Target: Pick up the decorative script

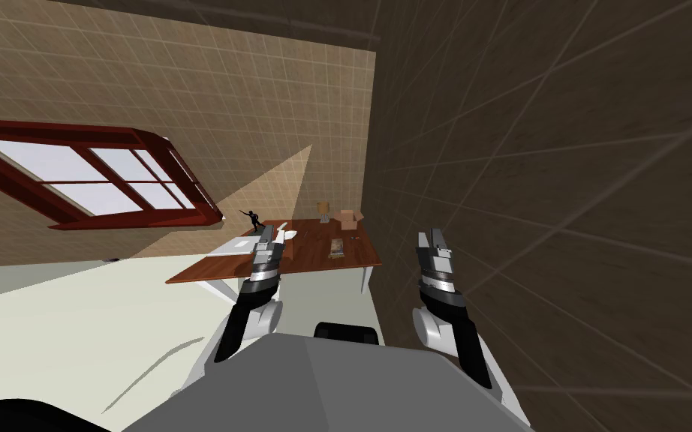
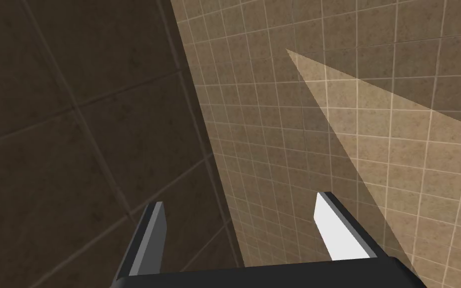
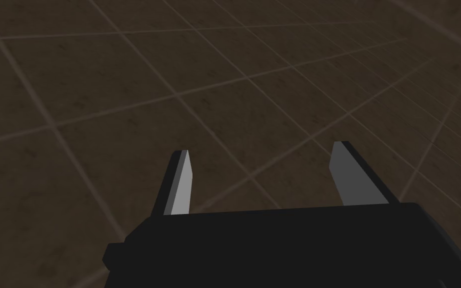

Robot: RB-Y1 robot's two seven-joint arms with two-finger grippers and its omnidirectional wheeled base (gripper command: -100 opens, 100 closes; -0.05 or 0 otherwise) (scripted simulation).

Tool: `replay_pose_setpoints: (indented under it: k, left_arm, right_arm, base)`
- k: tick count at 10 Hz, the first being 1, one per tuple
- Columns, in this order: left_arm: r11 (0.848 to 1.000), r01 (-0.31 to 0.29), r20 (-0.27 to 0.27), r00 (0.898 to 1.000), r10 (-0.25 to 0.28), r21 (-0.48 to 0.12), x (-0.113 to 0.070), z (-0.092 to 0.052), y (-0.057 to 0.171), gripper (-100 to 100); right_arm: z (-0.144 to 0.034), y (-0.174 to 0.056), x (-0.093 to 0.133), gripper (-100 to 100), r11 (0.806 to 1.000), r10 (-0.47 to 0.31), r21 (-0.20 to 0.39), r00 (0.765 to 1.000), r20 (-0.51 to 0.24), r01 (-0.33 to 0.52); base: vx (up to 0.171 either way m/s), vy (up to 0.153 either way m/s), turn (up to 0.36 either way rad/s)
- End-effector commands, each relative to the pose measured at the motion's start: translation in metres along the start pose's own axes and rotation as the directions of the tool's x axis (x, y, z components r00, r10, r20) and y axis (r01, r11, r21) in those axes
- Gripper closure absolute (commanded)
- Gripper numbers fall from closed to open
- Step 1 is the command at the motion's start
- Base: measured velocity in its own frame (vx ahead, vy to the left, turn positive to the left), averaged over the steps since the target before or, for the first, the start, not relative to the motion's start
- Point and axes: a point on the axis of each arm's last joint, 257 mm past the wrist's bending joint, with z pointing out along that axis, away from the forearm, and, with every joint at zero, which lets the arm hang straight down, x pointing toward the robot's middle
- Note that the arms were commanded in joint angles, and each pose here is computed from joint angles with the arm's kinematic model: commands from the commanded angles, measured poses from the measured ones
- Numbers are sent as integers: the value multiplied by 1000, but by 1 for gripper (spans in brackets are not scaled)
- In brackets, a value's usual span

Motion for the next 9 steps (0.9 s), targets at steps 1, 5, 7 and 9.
replay_pose_setpoints:
  k: [1,5,7,9]
  left_arm:
    - [1000,3,-40,999,-4,-29,8,2,13,-100]
    - [991,22,-105,994,-35,-129,27,9,56,-100]
    - [980,35,-129,990,-61,-193,38,13,82,-100]
    - [969,40,-139,987,-76,-242,44,14,101,-100]
  right_arm:
    - [0,0,0,0,1000,0,0,1000,0,0]
    - [0,0,0,0,1000,0,0,1000,0,0]
    - [0,0,0,0,1000,0,0,1000,0,0]
    - [0,0,0,0,1000,0,0,1000,0,0]
  base:
    - [1,3,-15]
    - [0,9,-17]
    - [2,17,-25]
    - [3,11,-11]
